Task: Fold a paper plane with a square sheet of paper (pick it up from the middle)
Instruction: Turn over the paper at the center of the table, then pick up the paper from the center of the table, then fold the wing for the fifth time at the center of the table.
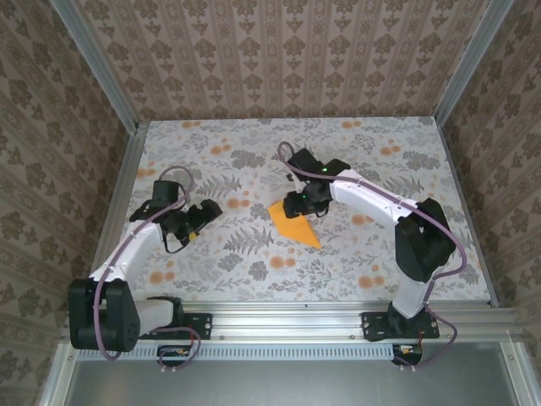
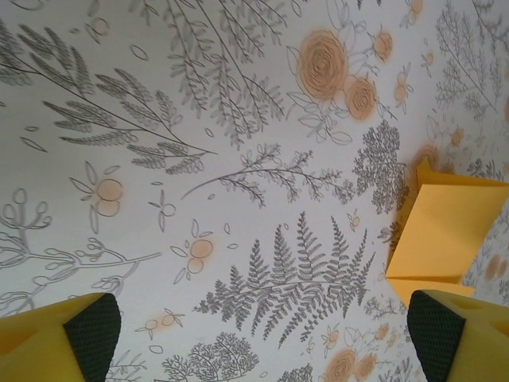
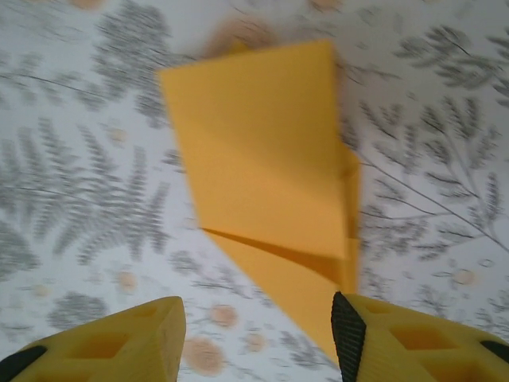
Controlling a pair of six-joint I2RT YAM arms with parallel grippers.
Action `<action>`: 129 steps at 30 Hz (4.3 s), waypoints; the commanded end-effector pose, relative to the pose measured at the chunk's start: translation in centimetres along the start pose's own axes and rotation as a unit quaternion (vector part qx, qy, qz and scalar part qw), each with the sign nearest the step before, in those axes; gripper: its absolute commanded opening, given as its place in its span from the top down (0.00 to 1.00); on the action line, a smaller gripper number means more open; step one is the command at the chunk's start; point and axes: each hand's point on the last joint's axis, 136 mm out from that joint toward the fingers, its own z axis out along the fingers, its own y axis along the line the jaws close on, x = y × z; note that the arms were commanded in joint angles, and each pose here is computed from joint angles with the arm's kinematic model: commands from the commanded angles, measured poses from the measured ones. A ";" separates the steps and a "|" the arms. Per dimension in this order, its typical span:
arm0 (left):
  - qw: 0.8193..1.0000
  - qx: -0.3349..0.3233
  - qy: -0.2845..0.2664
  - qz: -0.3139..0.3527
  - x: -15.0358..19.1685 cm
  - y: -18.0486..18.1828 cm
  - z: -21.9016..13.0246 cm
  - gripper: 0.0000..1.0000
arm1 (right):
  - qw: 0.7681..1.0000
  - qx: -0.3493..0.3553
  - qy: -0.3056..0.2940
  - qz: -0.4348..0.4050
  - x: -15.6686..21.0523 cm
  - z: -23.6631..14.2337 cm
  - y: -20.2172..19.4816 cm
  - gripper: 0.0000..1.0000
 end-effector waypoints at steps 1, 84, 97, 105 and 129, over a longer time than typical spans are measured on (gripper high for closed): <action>1.000 0.001 0.009 -0.001 0.7 -0.2 0.7 0.04 | 0.997 -0.022 0.017 -0.067 1.5 0.3 0.0 0.41; 0.947 0.307 -0.094 0.027 3.2 -13.8 1.2 0.82 | 0.823 -0.534 -0.043 0.189 -4.6 -3.4 9.7 0.88; 0.951 0.290 -0.095 0.041 3.0 -13.5 2.0 1.00 | 0.834 -0.508 -0.034 0.212 -3.8 -1.8 8.2 0.69; 0.968 0.229 -0.068 0.080 4.7 -11.6 5.9 1.00 | 0.916 -0.331 -0.048 0.219 -1.2 0.9 2.5 0.54; 0.993 0.071 -0.063 0.076 6.2 -4.6 10.0 1.00 | 0.977 -0.196 0.016 0.088 0.3 5.4 8.6 0.70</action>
